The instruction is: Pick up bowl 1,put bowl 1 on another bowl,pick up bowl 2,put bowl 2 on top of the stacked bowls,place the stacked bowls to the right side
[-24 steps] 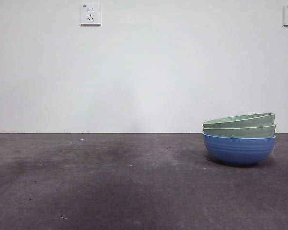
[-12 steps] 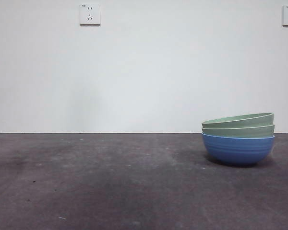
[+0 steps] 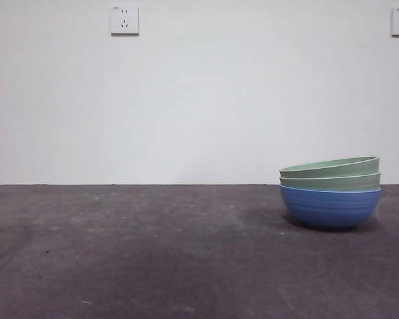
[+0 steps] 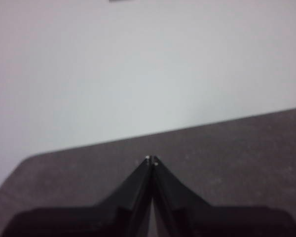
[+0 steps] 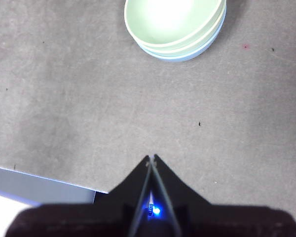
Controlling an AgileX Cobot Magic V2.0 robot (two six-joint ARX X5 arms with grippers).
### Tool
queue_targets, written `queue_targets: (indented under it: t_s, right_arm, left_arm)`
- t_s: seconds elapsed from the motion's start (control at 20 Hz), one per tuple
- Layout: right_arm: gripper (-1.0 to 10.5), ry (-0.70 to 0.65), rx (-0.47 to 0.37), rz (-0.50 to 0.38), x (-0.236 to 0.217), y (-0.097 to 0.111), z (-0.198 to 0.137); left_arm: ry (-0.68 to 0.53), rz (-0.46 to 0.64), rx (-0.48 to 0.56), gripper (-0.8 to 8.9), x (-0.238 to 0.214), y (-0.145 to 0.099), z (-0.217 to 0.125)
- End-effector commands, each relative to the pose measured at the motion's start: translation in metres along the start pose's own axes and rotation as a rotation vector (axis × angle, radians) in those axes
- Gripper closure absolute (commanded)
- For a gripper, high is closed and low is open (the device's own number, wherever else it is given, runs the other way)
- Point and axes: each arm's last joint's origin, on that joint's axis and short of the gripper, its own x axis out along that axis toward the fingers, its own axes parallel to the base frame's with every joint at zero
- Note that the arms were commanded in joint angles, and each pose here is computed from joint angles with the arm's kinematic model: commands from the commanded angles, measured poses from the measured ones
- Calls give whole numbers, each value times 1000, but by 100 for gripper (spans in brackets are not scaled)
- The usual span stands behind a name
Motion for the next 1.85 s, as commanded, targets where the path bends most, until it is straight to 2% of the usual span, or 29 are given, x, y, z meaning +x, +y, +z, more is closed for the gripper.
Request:
queue_targets:
  t_s: [0.05, 0.35, 0.7, 1.6, 1.65, 1.7, 1.85]
  right_arm:
    - [945, 2, -5, 1, 1, 0, 0]
    - [945, 2, -5, 1, 1, 0, 0]
    - [945, 2, -5, 1, 1, 0, 0]
    - [945, 0, -12, 1, 1, 0, 0]
    - [945, -31, -64, -22, -1, -1, 0]
    - [945, -86, -83, -49, -7, 0, 0]
    - [945, -347, -142, -57, -26, 5, -7]
  left_arm:
    - [18, 5, -18, 817, -2, -2, -25]
    - [76, -1, -31, 817, -4, -6, -65]
    - [266, -13, -90, 817, -9, -9, -83]
    - [262, -10, -109, 817, -9, -9, -83]
    - [262, -10, -109, 817, -9, -9, -83]
    - [262, -10, -109, 816, -9, -9, -83]
    - [262, -10, -109, 817, -9, -9, -83]
